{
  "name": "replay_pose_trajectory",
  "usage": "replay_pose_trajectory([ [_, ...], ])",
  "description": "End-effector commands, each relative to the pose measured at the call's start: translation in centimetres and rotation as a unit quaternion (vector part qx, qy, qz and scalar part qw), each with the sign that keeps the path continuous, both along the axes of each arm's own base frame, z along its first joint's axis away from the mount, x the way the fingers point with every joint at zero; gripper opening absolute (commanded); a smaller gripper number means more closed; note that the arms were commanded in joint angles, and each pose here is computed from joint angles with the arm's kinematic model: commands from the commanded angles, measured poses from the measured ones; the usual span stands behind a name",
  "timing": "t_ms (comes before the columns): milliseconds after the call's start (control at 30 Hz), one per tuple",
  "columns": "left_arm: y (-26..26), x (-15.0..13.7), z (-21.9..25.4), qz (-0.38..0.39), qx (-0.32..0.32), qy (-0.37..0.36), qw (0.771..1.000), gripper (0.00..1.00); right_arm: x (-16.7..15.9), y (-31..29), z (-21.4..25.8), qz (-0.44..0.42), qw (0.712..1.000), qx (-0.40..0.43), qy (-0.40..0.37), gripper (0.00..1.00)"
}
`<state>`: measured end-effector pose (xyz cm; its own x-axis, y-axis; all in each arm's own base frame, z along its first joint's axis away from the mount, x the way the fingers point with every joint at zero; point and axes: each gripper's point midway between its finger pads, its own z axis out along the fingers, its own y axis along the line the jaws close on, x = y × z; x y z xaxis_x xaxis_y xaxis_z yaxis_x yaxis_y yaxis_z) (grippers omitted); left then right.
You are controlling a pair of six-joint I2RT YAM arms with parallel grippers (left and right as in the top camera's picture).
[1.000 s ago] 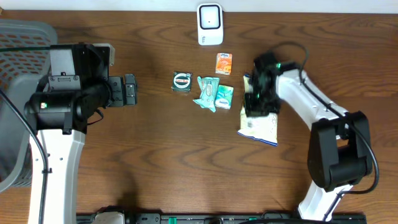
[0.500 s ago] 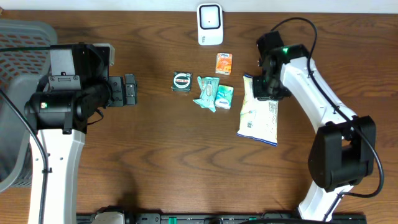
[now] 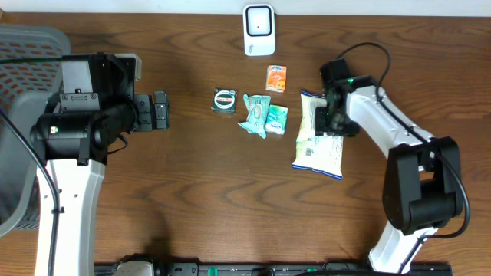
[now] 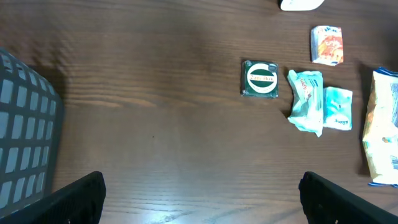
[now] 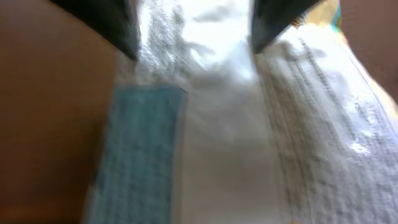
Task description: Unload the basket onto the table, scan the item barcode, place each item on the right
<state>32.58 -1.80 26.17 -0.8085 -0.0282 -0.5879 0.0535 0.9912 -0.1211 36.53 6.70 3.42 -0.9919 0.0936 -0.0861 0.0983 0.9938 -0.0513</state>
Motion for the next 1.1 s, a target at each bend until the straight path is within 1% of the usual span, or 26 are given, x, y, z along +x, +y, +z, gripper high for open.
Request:
replay_pose_trajectory([
  [0, 0.3, 0.1, 0.1, -0.001, 0.006, -0.002, 1.000, 0.98, 2.3, -0.7, 3.7, -0.029, 0.998, 0.031, -0.036, 0.64],
  [33, 0.3, 0.1, 0.1, -0.001, 0.006, -0.002, 1.000, 0.98, 2.5, -1.0, 4.4, -0.034, 0.998, 0.037, -0.034, 0.66],
  [100, 0.3, 0.1, 0.1, -0.001, 0.006, -0.002, 1.000, 0.98, 2.6, -2.4, 5.5, -0.051, 0.997, 0.040, -0.030, 0.79],
  [133, 0.3, 0.1, 0.1, -0.001, 0.006, -0.002, 1.000, 0.98, 2.6, -3.1, 5.7, -0.060, 0.997, 0.039, -0.029, 0.87],
  [167, 0.3, 0.1, 0.1, -0.001, 0.006, -0.002, 1.000, 0.98, 2.5, -3.8, 5.7, -0.069, 0.996, 0.039, -0.027, 0.92],
  [233, 0.3, 0.1, 0.1, -0.001, 0.006, -0.002, 1.000, 0.98, 2.3, -4.9, 5.3, -0.075, 0.996, 0.054, -0.018, 0.99],
  [400, 0.3, 0.1, 0.1, -0.001, 0.006, -0.002, 1.000, 0.98, 0.8, -4.8, 3.6, -0.042, 0.988, 0.146, 0.007, 0.99],
  [600, 0.3, 0.1, 0.1, -0.001, 0.006, -0.002, 1.000, 0.98, -0.3, -3.1, 1.6, -0.040, 0.955, 0.293, -0.003, 0.99],
  [667, 0.3, 0.1, 0.1, -0.001, 0.006, -0.002, 1.000, 0.98, -0.7, -3.4, 0.7, -0.049, 0.951, 0.305, -0.005, 0.99],
  [867, 0.3, 0.1, 0.1, -0.001, 0.006, -0.002, 1.000, 0.98, -2.2, -4.3, -1.3, -0.066, 0.950, 0.306, 0.000, 0.99],
  [967, 0.3, 0.1, 0.1, -0.001, 0.006, -0.002, 1.000, 0.98, -2.3, -4.7, -2.1, -0.058, 0.951, 0.304, -0.010, 0.99],
  [1067, 0.3, 0.1, 0.1, -0.001, 0.006, -0.002, 1.000, 0.98, -2.1, -4.8, -2.2, -0.058, 0.946, 0.319, -0.022, 0.99],
])
